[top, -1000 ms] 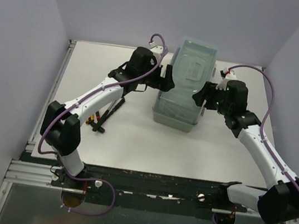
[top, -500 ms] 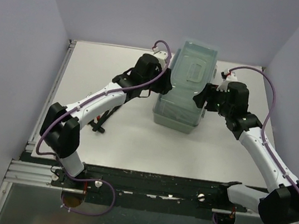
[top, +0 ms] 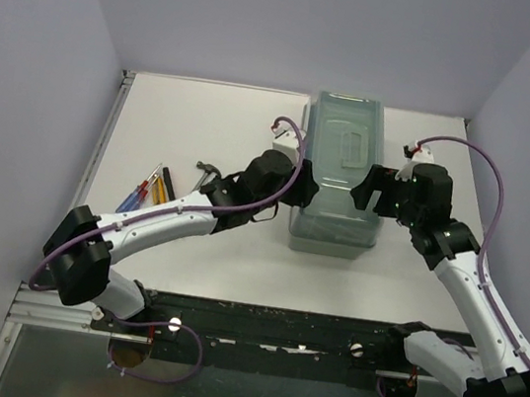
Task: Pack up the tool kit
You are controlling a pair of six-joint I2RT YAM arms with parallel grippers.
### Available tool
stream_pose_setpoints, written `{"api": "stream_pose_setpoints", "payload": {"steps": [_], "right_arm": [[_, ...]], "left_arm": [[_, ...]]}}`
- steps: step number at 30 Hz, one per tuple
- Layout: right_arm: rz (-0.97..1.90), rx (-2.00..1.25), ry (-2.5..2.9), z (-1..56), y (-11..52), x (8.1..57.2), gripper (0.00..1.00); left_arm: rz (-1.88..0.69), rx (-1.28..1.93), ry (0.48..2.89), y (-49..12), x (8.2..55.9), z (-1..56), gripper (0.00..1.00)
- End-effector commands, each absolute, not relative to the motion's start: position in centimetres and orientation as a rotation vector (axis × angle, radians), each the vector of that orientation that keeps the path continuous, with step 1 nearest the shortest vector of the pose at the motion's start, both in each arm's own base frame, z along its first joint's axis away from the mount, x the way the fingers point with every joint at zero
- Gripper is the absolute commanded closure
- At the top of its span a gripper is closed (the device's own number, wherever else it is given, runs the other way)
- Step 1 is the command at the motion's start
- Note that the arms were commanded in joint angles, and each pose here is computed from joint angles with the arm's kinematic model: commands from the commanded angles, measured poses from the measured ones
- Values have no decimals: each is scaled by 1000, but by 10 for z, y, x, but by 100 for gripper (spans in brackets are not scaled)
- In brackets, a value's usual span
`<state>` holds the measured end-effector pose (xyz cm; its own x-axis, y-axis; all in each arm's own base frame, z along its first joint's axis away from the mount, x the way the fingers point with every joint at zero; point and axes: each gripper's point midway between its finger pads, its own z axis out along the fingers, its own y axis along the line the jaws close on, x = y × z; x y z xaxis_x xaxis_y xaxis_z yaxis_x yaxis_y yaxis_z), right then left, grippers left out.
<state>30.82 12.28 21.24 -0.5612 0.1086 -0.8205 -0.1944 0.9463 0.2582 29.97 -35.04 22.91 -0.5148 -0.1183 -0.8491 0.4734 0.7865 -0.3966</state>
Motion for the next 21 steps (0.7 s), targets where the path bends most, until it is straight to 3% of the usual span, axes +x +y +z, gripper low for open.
{"api": "stream_pose_setpoints", "payload": {"steps": [1,5,10,12,21], "right_arm": [[256,-93,2403,155,101,257,5],[172,-67,2367,178,83,250,2],[113,-55,2270,217,68,245,2],[100,-68,2239,233,66,247,2],[167,-178,2175,284,91,280,9]], "left_arm": [[-908,429,2127,-378,221,198,44],[-869,406,2083,-365,219,216,32],[-783,359,1971,-332,227,258,6],[-750,344,1948,-318,232,271,1],[-709,189,1989,-256,264,264,1]]}}
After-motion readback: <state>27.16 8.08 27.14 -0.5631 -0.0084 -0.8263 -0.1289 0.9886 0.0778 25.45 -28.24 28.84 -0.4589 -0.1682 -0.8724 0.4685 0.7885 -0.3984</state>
